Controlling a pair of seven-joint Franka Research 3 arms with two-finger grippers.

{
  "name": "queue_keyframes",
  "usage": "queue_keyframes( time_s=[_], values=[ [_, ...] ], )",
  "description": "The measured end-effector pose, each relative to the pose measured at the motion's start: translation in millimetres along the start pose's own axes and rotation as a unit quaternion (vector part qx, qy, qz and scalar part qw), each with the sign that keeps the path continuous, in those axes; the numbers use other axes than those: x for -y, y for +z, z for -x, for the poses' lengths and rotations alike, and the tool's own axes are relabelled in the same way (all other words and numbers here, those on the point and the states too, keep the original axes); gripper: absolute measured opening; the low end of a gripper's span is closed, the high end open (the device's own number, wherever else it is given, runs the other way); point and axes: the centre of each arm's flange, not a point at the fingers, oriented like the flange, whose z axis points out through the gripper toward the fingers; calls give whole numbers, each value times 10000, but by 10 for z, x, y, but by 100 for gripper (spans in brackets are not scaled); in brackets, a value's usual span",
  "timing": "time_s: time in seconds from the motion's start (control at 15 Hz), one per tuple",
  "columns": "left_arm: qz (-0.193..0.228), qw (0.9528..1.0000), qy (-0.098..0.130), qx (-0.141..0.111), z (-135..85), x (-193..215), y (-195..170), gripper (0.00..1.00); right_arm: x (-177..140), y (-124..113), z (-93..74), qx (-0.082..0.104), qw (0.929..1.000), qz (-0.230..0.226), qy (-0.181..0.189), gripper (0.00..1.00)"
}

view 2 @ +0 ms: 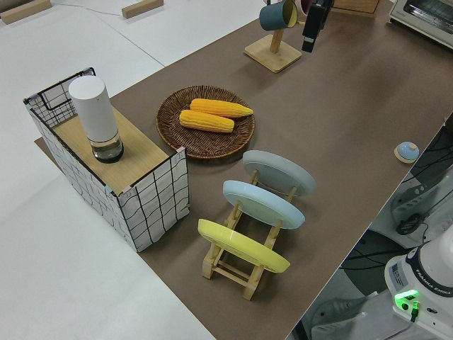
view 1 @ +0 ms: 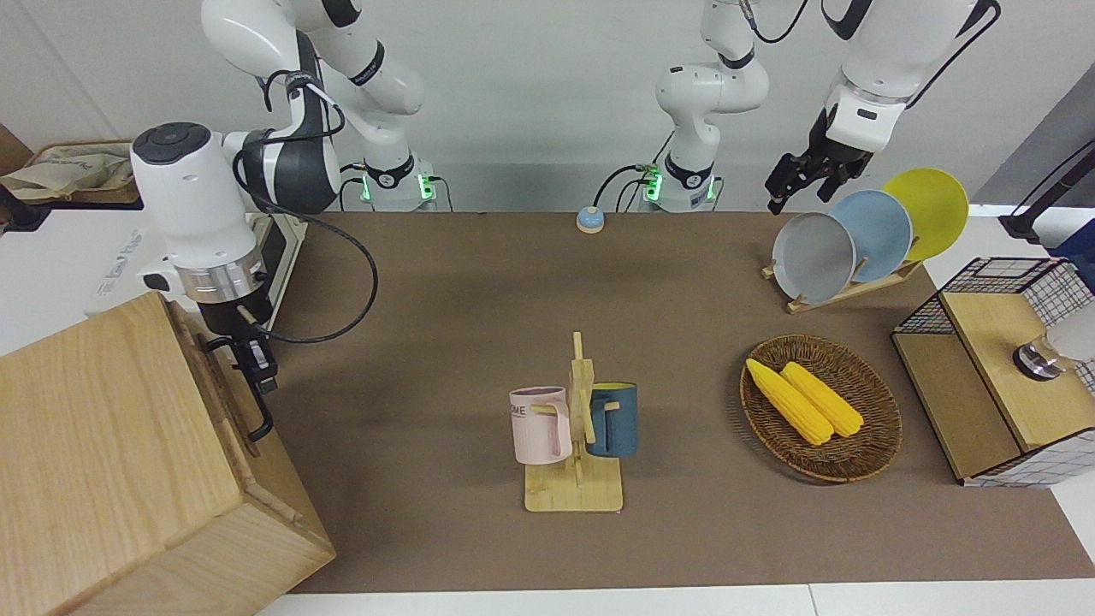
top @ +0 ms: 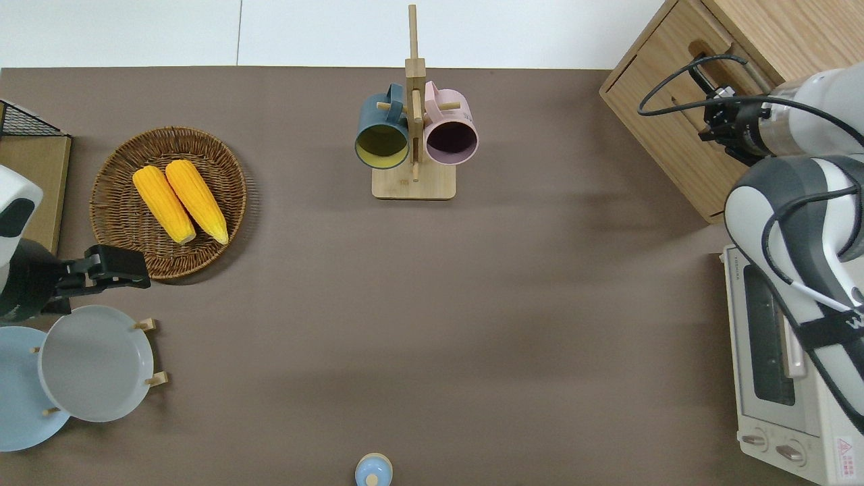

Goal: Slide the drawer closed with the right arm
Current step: 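Press the drawer fully shut with the right gripper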

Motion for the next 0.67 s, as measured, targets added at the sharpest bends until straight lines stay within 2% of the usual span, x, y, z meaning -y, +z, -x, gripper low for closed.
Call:
queue_keyframes(
  time_s=[0.67],
  values=[
    [0,10000,0,0,0,0,0,100,5,-3,2,3,10000,-14,-53,1]
  ],
)
